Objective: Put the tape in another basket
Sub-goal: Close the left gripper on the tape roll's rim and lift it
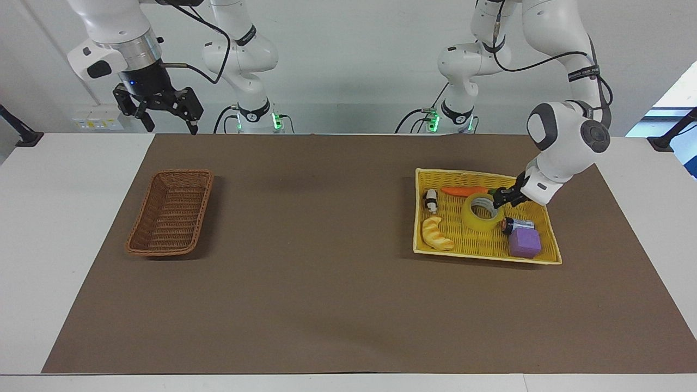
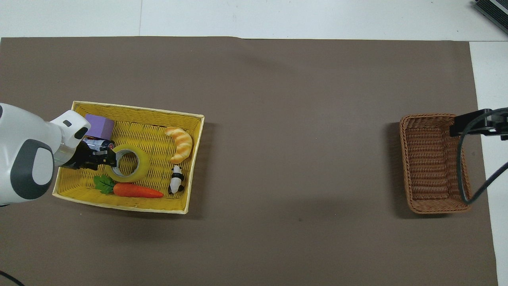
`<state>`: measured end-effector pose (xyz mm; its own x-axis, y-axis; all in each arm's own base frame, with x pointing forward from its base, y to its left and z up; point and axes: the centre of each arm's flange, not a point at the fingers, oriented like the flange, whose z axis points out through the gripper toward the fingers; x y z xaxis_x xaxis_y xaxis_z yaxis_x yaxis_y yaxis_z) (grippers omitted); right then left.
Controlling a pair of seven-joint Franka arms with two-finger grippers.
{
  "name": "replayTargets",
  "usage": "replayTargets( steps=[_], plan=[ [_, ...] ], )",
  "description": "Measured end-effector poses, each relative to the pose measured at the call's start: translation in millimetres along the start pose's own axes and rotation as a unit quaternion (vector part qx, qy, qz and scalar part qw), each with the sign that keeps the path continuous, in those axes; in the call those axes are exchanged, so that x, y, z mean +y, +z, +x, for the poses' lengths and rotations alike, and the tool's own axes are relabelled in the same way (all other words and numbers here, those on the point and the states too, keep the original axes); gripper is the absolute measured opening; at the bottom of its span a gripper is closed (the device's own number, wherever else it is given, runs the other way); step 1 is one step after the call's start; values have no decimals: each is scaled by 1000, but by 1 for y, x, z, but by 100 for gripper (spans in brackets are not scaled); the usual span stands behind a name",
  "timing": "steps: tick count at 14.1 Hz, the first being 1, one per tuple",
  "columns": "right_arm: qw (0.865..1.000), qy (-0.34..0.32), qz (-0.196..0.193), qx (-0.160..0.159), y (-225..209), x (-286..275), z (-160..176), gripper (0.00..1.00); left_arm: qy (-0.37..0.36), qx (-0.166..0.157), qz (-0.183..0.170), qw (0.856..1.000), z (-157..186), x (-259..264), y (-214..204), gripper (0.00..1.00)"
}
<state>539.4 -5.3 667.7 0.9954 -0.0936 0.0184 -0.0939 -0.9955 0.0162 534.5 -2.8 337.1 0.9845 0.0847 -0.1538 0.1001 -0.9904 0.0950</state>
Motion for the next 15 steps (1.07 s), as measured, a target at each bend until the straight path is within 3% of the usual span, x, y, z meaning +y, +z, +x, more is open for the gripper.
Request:
replayTargets(
  steps=[5, 8, 15],
  plan=[
    [1000, 0, 0, 0, 0, 0, 0, 100, -13, 6, 1, 1000, 0, 2, 22, 58],
    [1000, 0, 0, 0, 0, 0, 0, 100, -12, 8, 1, 1000, 1, 4, 20, 22],
    [1000, 0, 0, 0, 0, 0, 0, 100, 7, 9, -4, 1000, 17, 27, -62, 22]
  ],
)
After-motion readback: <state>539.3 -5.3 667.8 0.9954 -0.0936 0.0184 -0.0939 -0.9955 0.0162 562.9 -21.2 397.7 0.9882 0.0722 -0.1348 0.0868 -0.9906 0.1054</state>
